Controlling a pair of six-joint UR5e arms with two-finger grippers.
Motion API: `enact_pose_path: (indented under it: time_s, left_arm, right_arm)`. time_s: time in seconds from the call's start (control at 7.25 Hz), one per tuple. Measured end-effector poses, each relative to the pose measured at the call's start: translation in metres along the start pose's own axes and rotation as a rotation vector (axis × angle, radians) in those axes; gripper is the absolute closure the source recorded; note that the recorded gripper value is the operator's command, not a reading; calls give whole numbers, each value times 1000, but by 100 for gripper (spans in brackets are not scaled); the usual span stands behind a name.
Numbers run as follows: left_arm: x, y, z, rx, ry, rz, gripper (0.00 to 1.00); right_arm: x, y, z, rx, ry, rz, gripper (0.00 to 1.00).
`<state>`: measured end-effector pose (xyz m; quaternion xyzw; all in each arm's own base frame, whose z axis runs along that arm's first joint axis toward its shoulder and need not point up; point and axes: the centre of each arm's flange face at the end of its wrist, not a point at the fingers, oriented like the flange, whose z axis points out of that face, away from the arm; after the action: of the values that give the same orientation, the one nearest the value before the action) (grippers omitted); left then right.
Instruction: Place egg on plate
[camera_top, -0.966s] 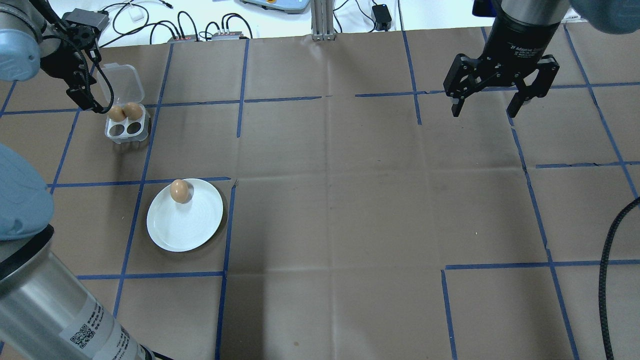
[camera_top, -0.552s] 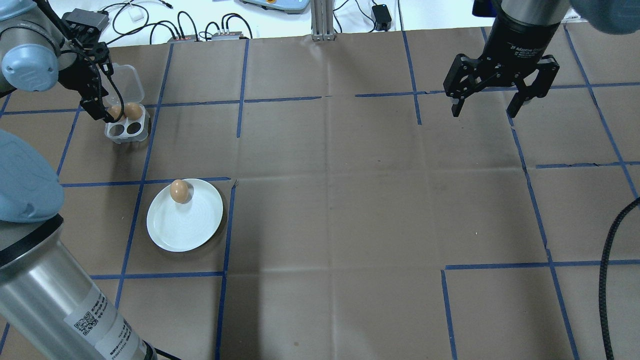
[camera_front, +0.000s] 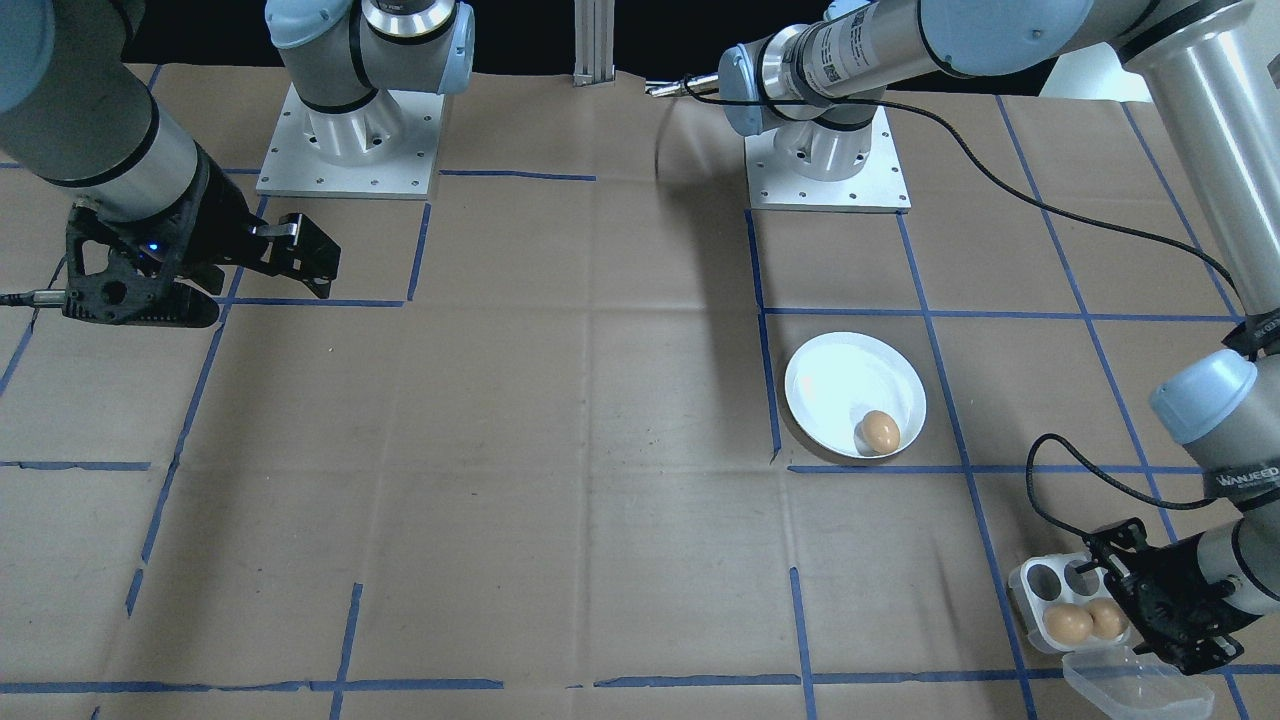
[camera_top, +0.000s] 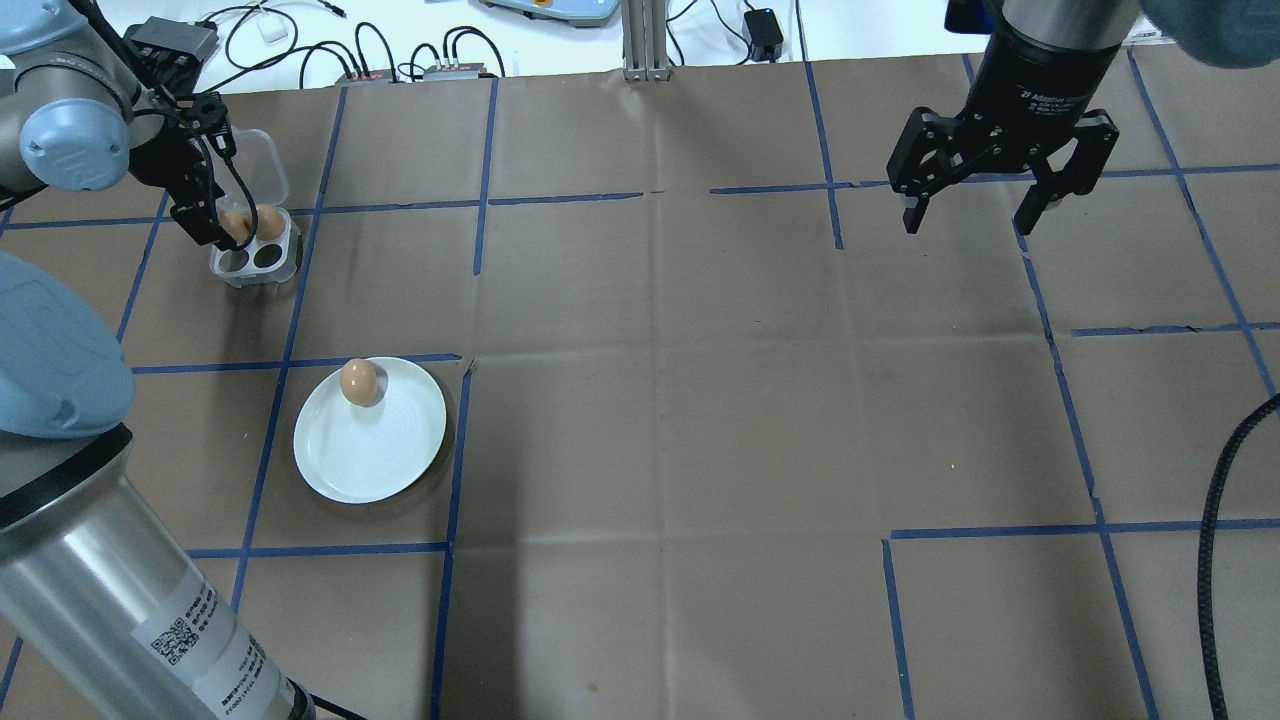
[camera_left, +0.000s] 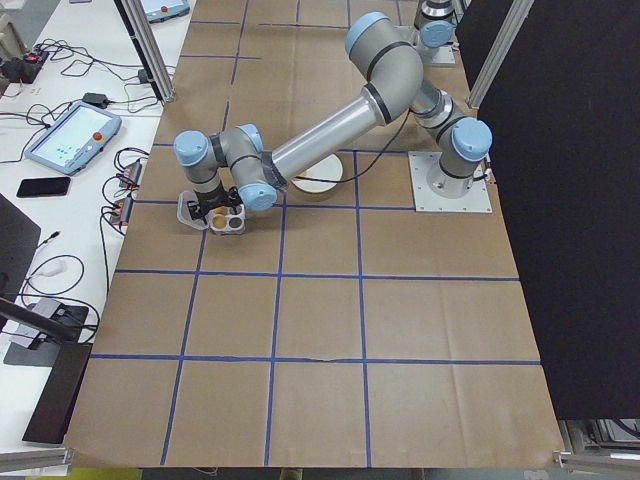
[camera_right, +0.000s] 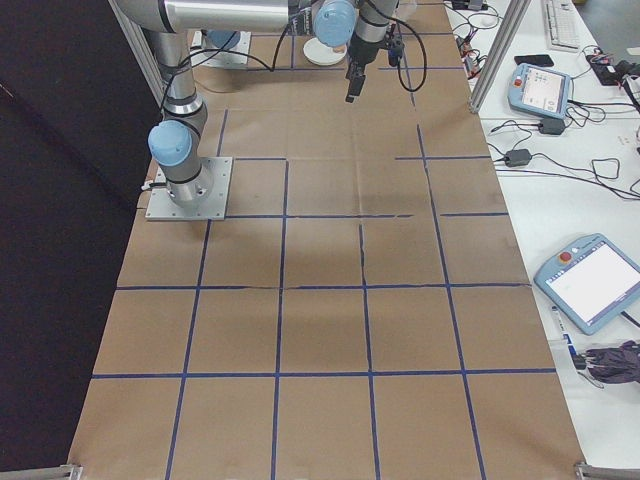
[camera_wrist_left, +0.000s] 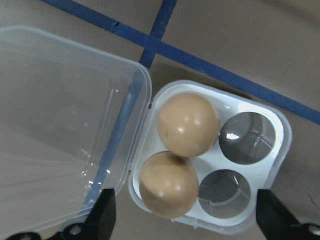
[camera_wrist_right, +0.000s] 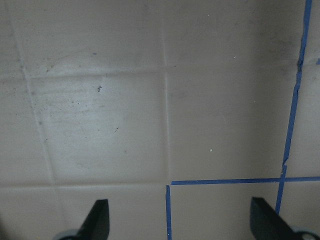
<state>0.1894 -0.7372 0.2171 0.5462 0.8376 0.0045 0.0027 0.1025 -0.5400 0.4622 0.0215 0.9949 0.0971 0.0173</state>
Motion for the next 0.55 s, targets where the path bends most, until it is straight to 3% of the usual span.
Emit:
enact_pose_path:
  time_s: [0.28, 0.55]
  left_arm:
    - [-1, -1, 6, 0, -6, -2, 18]
    - [0, -1, 8, 0, -5, -10, 34]
  right_arm:
    - [0, 0, 0, 0, 0, 0, 0]
    - [0, 0, 0, -1, 0, 0, 0]
